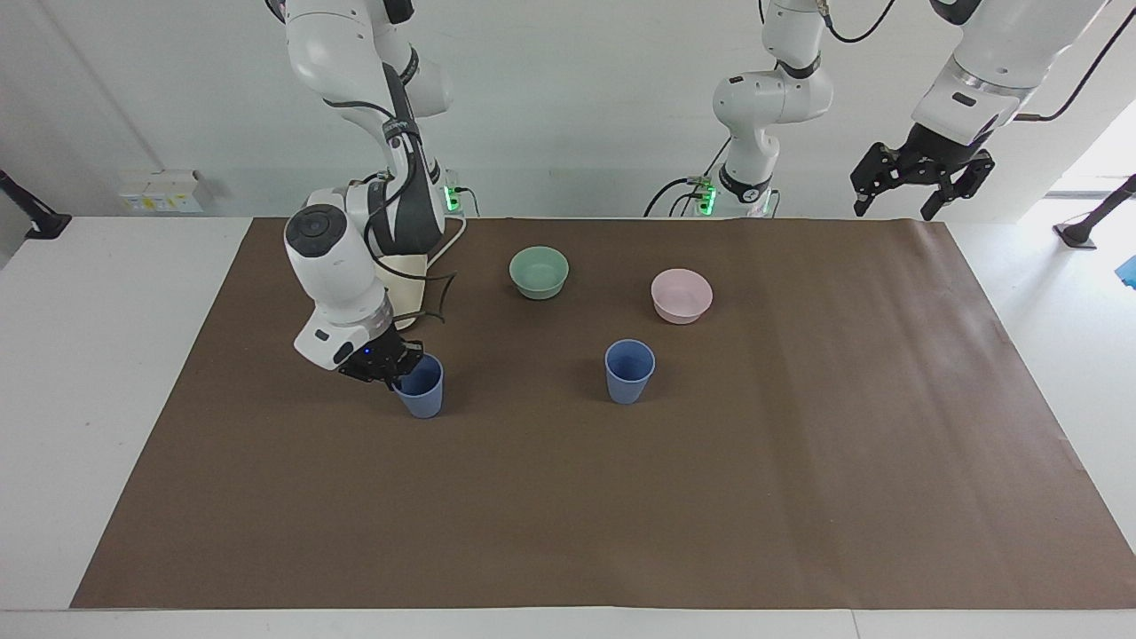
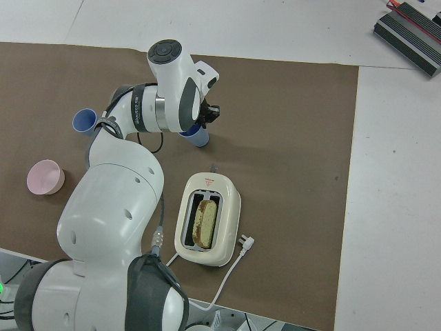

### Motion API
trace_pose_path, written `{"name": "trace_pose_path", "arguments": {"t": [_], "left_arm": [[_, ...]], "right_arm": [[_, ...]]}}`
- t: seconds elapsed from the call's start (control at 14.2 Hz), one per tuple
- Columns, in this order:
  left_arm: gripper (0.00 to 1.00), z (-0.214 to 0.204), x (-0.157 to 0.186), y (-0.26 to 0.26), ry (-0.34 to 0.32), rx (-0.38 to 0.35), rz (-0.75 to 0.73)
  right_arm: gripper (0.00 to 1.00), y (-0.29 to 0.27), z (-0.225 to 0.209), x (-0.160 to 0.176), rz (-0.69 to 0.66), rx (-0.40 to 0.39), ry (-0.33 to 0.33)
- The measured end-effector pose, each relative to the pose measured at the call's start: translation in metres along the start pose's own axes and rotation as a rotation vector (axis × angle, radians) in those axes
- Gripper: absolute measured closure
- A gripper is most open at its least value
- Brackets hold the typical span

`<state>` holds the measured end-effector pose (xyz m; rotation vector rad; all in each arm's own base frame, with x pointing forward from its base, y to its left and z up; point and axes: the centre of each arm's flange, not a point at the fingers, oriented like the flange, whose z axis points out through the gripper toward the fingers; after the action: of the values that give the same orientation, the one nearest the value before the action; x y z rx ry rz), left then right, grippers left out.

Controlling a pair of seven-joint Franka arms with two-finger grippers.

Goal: Stack blue cups with both arms
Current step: 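Reach the right gripper to the second blue cup and grasp it, then lift the second blue cup and carry it above the first cup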

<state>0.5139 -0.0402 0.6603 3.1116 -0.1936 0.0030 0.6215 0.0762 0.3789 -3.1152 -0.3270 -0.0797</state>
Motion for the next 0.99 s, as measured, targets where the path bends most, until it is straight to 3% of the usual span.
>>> {"name": "trace_pose_path", "arguments": {"t": [0.21,0.56,0.99], "left_arm": [[0.0,-0.004,-0.002,0.002,0.007,0.001,0.003],[0.0,-0.004,-0.003,0.002,0.006,0.001,0.002],[0.0,-0.004,-0.003,0.001,0.006,0.001,0.001]], "right_arm": [[0.95,-0.008,-0.025,0.012,0.001,0.0,0.033],[0.95,-0.033,-0.1,0.029,0.11,0.052,0.03],[0.95,-0.163,-0.156,0.031,0.292,0.108,0.038]]}}
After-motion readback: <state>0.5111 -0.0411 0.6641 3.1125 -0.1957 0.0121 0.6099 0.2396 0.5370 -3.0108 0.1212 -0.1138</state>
